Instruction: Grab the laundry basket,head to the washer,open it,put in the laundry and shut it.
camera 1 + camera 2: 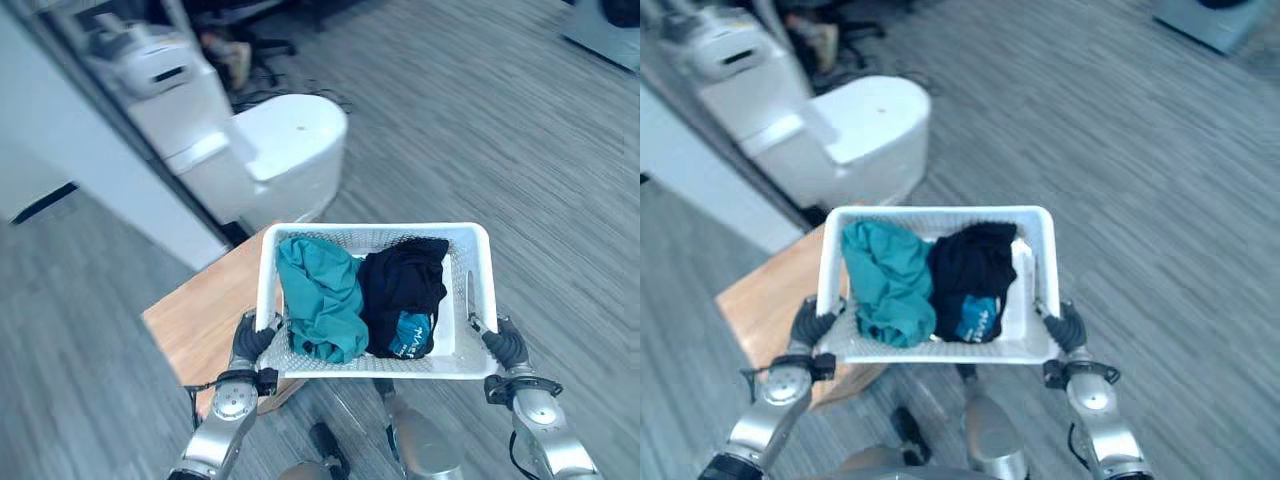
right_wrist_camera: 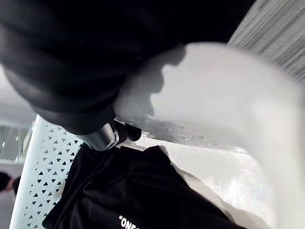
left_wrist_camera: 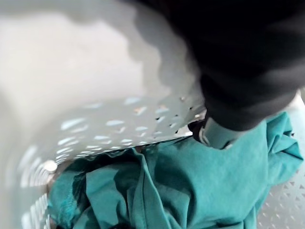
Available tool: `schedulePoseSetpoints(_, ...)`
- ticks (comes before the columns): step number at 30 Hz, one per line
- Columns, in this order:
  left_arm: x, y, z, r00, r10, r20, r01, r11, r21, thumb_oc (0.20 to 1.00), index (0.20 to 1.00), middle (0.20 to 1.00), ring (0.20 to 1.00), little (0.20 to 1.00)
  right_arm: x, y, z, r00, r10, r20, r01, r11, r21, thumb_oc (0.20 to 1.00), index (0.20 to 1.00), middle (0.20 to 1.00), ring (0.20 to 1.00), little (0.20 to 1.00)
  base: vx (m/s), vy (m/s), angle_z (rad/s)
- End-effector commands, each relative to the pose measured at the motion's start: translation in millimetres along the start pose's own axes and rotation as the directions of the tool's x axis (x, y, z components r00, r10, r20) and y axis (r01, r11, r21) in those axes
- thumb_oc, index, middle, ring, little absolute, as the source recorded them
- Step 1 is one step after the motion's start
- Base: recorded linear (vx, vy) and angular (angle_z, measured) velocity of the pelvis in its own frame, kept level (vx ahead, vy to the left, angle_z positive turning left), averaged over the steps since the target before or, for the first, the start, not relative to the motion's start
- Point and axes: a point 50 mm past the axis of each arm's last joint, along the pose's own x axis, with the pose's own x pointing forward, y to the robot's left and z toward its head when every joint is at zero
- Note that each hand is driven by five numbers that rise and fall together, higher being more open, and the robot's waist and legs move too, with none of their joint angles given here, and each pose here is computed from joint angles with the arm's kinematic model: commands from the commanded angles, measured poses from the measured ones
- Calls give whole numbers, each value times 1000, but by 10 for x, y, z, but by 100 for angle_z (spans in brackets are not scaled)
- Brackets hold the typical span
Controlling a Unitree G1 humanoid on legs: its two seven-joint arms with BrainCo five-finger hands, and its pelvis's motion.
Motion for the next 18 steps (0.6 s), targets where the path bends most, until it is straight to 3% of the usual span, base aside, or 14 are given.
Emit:
schedulePoseSetpoints(1,80,-46,498,960,-90,266,113,991,-72,200,200,200,200,200,157,-18,536,960,29,278,-73,986,148,200,200,200,200,200,75,-149,-259)
schedulePoseSetpoints(6,15,-9,333,976,-90,199,107,991,-77,200,200,200,200,200,151,91,496,962,82,262,-120,984,131,200,200,200,200,200,111,-172,-197)
schedulePoseSetpoints(11,-15,-96,238,980,-115,162,133,986,-100,200,200,200,200,200,146,49,537,955,105,277,-132,988,81,200,200,200,200,200,249,-288,-93)
schedulePoseSetpoints(18,-69,-192,132,984,-134,121,147,984,-103,200,200,200,200,200,136,23,452,965,126,231,-136,990,27,200,200,200,200,200,209,-6,-76)
